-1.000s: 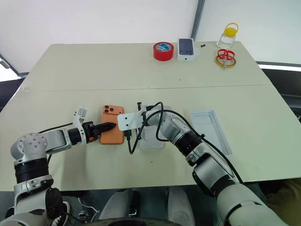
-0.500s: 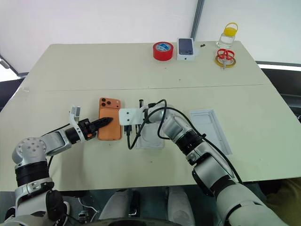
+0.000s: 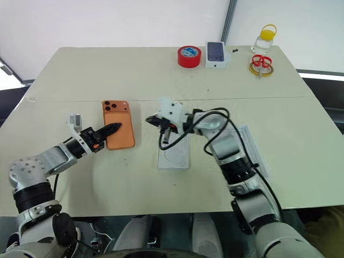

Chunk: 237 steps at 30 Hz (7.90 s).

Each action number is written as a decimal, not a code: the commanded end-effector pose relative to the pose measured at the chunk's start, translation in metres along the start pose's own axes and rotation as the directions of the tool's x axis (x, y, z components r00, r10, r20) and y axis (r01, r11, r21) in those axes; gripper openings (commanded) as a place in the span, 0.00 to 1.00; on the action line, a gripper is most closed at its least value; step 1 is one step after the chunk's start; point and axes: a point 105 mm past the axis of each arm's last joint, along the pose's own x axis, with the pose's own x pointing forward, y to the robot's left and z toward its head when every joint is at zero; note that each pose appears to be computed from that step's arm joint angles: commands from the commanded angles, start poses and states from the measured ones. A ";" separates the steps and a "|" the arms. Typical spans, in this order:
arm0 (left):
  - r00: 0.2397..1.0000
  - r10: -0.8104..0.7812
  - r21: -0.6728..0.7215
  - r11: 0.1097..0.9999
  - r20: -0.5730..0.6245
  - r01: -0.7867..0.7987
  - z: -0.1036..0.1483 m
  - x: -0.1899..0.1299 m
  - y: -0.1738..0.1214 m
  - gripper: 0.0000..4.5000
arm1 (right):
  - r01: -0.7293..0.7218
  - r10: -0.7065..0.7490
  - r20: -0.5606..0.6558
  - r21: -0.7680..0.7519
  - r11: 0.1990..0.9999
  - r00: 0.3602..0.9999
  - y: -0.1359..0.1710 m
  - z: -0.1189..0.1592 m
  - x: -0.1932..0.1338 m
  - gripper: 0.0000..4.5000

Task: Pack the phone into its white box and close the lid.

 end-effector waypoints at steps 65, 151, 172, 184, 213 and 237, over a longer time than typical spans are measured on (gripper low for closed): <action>0.963 -0.241 -0.015 0.970 -0.125 0.241 -0.040 0.069 -0.070 0.00 | -0.129 0.104 -0.218 -0.102 0.986 0.970 0.049 -0.062 -0.092 0.00; 0.881 0.035 0.196 0.978 -0.471 0.066 -0.071 0.110 -0.084 0.52 | 0.196 -0.220 -0.214 -0.130 0.972 0.952 -0.022 -0.071 -0.127 0.80; 0.931 0.084 0.894 0.320 -0.356 0.314 -0.063 0.104 -0.024 0.00 | 0.116 -0.229 -0.338 -0.323 0.939 0.913 -0.027 -0.091 -0.117 0.01; 0.884 0.035 0.841 0.326 -0.467 0.432 -0.101 0.128 -0.036 0.00 | 0.095 -0.212 -0.351 -0.323 0.942 0.912 -0.021 -0.094 -0.118 0.01; 0.802 -0.089 0.756 0.288 -0.591 0.589 -0.161 0.176 -0.068 0.00 | 0.123 -0.258 -0.498 -0.288 0.950 0.828 -0.015 -0.115 -0.184 0.01; 0.899 -0.130 0.849 0.299 -0.417 0.437 -0.083 0.133 -0.059 0.00 | 0.121 -0.268 -0.581 -0.279 0.953 0.769 -0.010 -0.130 -0.220 0.01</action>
